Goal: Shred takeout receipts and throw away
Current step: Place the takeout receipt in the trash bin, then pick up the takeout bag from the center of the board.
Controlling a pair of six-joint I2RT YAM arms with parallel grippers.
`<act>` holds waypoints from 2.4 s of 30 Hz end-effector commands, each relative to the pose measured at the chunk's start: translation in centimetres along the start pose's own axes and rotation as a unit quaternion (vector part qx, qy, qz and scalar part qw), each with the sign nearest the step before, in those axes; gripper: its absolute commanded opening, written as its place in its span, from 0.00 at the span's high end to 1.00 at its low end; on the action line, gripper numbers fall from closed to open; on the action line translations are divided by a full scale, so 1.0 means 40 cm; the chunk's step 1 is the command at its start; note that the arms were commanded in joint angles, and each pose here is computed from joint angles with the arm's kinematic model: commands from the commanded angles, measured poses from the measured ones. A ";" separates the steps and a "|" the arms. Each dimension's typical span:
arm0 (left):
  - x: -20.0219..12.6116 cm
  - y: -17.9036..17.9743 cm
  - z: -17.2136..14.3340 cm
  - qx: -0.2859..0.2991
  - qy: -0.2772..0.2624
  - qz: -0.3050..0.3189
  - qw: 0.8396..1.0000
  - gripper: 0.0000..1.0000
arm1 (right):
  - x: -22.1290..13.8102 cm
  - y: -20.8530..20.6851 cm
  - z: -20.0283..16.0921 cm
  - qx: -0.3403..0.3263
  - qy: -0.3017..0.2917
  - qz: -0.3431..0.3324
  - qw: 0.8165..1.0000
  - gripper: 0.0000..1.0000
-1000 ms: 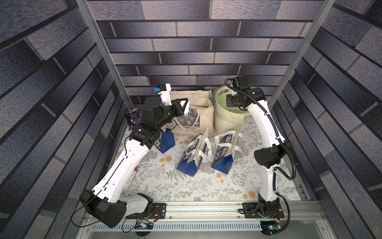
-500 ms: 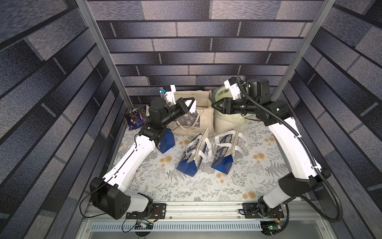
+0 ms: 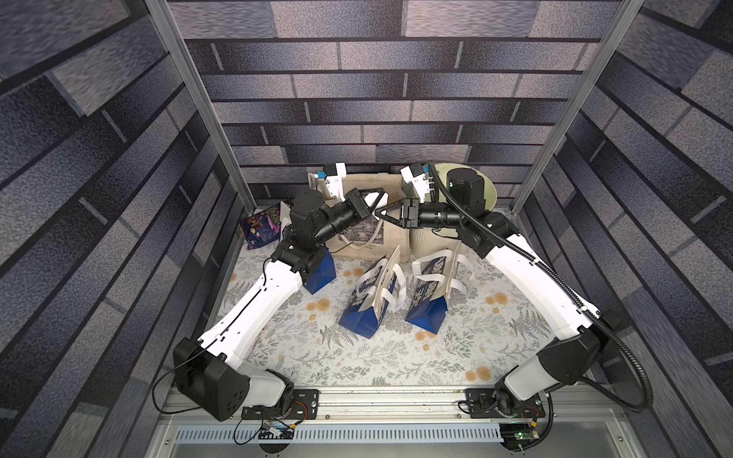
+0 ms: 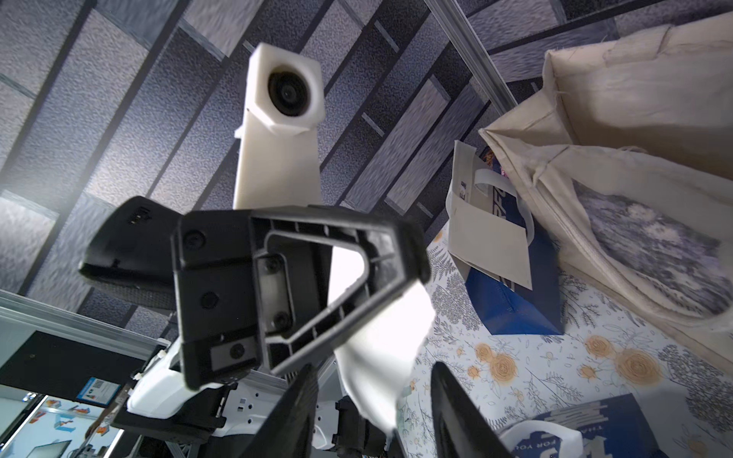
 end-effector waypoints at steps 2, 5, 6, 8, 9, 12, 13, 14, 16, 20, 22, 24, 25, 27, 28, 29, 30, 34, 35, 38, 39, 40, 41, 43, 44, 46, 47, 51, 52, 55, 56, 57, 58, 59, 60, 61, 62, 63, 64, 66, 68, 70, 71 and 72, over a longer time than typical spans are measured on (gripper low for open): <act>0.003 -0.011 0.009 -0.004 -0.006 -0.004 1.000 1.00 | 0.006 0.013 0.018 -0.005 -0.015 0.026 1.000 0.62; 0.000 0.007 0.003 -0.009 -0.007 0.014 1.000 1.00 | 0.012 0.000 0.017 0.005 -0.014 0.019 1.000 0.79; -0.001 0.007 0.003 -0.010 -0.009 0.015 1.000 1.00 | 0.014 -0.004 0.016 0.007 -0.013 0.017 1.000 0.84; -0.001 0.007 0.003 -0.009 -0.010 0.014 1.000 1.00 | 0.017 -0.010 0.015 0.012 -0.011 0.013 1.000 0.92; -0.001 0.005 0.004 -0.007 -0.010 0.013 1.000 1.00 | 0.018 -0.014 0.014 0.015 -0.011 0.011 1.000 0.97; -0.003 0.002 0.005 -0.004 -0.010 0.013 1.000 0.87 | 0.015 -0.020 0.015 0.015 -0.016 -0.005 1.000 1.00; -0.004 0.002 0.006 -0.001 -0.012 0.014 1.000 0.79 | 0.013 -0.023 0.015 0.013 -0.016 -0.015 1.000 1.00; -0.007 0.000 0.007 0.003 -0.014 0.014 1.000 0.73 | 0.010 -0.024 0.016 0.009 -0.017 -0.025 1.000 1.00; -0.013 0.002 0.008 0.014 -0.018 0.024 0.999 0.47 | -0.004 -0.038 0.016 0.002 -0.020 -0.067 0.998 1.00; -0.040 0.020 0.011 0.041 -0.026 0.079 0.996 0.33 | -0.078 -0.108 0.050 -0.010 -0.036 -0.200 0.979 1.00; -0.065 0.038 0.013 0.053 -0.036 0.121 0.991 0.33 | -0.134 -0.154 0.073 -0.008 -0.044 -0.277 0.960 1.00; -0.093 0.048 0.014 0.061 -0.045 0.148 0.986 0.33 | -0.181 -0.195 0.090 -0.028 -0.049 -0.352 0.934 1.00; -0.106 0.054 0.014 0.064 -0.047 0.161 0.984 0.33 | -0.204 -0.222 0.096 -0.040 -0.048 -0.400 0.914 1.00; -0.126 0.054 0.013 0.074 -0.037 0.171 0.982 0.33 | -0.234 -0.280 0.101 -0.050 -0.038 -0.468 0.882 1.00; -0.135 0.052 0.013 0.085 -0.032 0.179 0.980 0.32 | -0.248 -0.308 0.106 -0.050 -0.032 -0.496 0.866 1.00; -0.145 0.059 0.006 0.090 -0.021 0.195 0.976 0.31 | -0.257 -0.328 0.110 -0.048 -0.027 -0.515 0.855 1.00; -0.156 0.061 0.006 0.096 -0.015 0.208 0.973 0.31 | -0.261 -0.345 0.116 -0.050 -0.020 -0.534 0.844 1.00; -0.200 0.081 0.013 0.086 -0.012 0.246 0.965 0.32 | -0.266 -0.399 0.122 -0.061 0.022 -0.587 0.807 0.86; -0.214 0.090 0.019 0.077 -0.016 0.258 0.963 0.34 | -0.265 -0.415 0.124 -0.063 0.031 -0.597 0.799 0.82; -0.250 0.106 0.030 0.065 -0.019 0.286 0.956 0.36 | -0.263 -0.437 0.129 -0.064 0.042 -0.615 0.785 0.71; -0.262 0.108 0.035 0.064 -0.022 0.293 0.954 0.38 | -0.262 -0.437 0.133 -0.066 0.039 -0.616 0.784 0.67; -0.270 0.111 0.037 0.063 -0.023 0.298 0.952 0.39 | -0.263 -0.437 0.137 -0.067 0.036 -0.619 0.782 0.64; -0.279 0.116 0.039 0.060 -0.025 0.305 0.950 0.40 | -0.264 -0.436 0.143 -0.071 0.030 -0.620 0.781 0.63; -0.295 0.124 0.046 0.053 -0.031 0.318 0.946 0.42 | -0.268 -0.428 0.153 -0.077 0.021 -0.622 0.779 0.59; -0.303 0.129 0.049 0.049 -0.032 0.325 0.944 0.43 | -0.271 -0.421 0.158 -0.081 0.018 -0.622 0.778 0.58; -0.317 0.140 0.055 0.042 -0.033 0.341 0.939 0.43 | -0.277 -0.404 0.167 -0.086 0.010 -0.620 0.780 0.57; -0.326 0.145 0.061 0.039 -0.035 0.351 0.935 0.43 | -0.280 -0.390 0.172 -0.089 0.006 -0.616 0.783 0.56; -0.362 0.172 0.082 0.018 -0.029 0.396 0.918 0.43 | -0.281 -0.304 0.190 -0.108 -0.022 -0.566 0.817 0.55; -0.368 0.178 0.088 0.014 -0.026 0.407 0.913 0.44 | -0.277 -0.280 0.191 -0.113 -0.027 -0.547 0.829 0.55; -0.390 0.198 0.099 0.007 -0.009 0.443 0.896 0.47 | -0.242 -0.195 0.170 -0.124 -0.022 -0.466 0.876 0.55; -0.396 0.206 0.099 0.006 -0.003 0.454 0.891 0.47 | -0.226 -0.167 0.154 -0.124 -0.015 -0.439 0.890 0.55; -0.401 0.214 0.099 0.003 0.000 0.459 0.888 0.46 | -0.205 -0.145 0.134 -0.124 -0.002 -0.412 0.903 0.55; -0.406 0.222 0.098 -0.003 0.001 0.463 0.886 0.45 | -0.189 -0.129 0.115 -0.125 0.009 -0.394 0.910 0.55; -0.411 0.229 0.098 -0.008 0.000 0.465 0.885 0.45 | -0.169 -0.116 0.090 -0.126 0.023 -0.380 0.916 0.55; -0.412 0.235 0.096 -0.012 0.003 0.465 0.885 0.45 | -0.154 -0.108 0.070 -0.129 0.034 -0.373 0.918 0.55; -0.409 0.243 0.093 -0.014 0.008 0.467 0.884 0.44 | -0.138 -0.099 0.049 -0.133 0.045 -0.367 0.919 0.55; -0.405 0.250 0.090 -0.018 0.016 0.467 0.884 0.44 | -0.123 -0.099 0.029 -0.135 0.055 -0.365 0.920 0.55; -0.401 0.256 0.087 -0.021 0.022 0.466 0.884 0.43 | -0.114 -0.098 0.016 -0.134 0.060 -0.364 0.920 0.55; -0.396 0.261 0.086 -0.023 0.027 0.464 0.885 0.43 | -0.106 -0.098 0.004 -0.131 0.063 -0.362 0.921 0.55; -0.390 0.275 0.086 -0.025 0.033 0.469 0.882 0.42 | -0.095 -0.105 -0.016 -0.125 0.070 -0.360 0.922 0.55; -0.388 0.293 0.096 -0.022 0.039 0.485 0.874 0.40 | -0.092 -0.107 -0.030 -0.123 0.073 -0.361 0.922 0.55; -0.390 0.314 0.112 -0.024 0.042 0.500 0.865 0.38 | -0.093 -0.109 -0.039 -0.121 0.072 -0.362 0.921 0.54; -0.393 0.329 0.126 -0.030 0.040 0.508 0.860 0.38 | -0.095 -0.106 -0.041 -0.123 0.070 -0.361 0.922 0.54; -0.397 0.339 0.139 -0.034 0.038 0.513 0.857 0.37 | -0.097 -0.104 -0.041 -0.125 0.066 -0.359 0.922 0.54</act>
Point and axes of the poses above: each gripper's point midway between its finger pads, its own x axis out along the fingers, its own y axis along the line the jaws close on, z = x × y, the point moved 6 cm from there along -x, back along the fingers, and after that the axes turned 4 degrees about x, right-handed, at the moved point
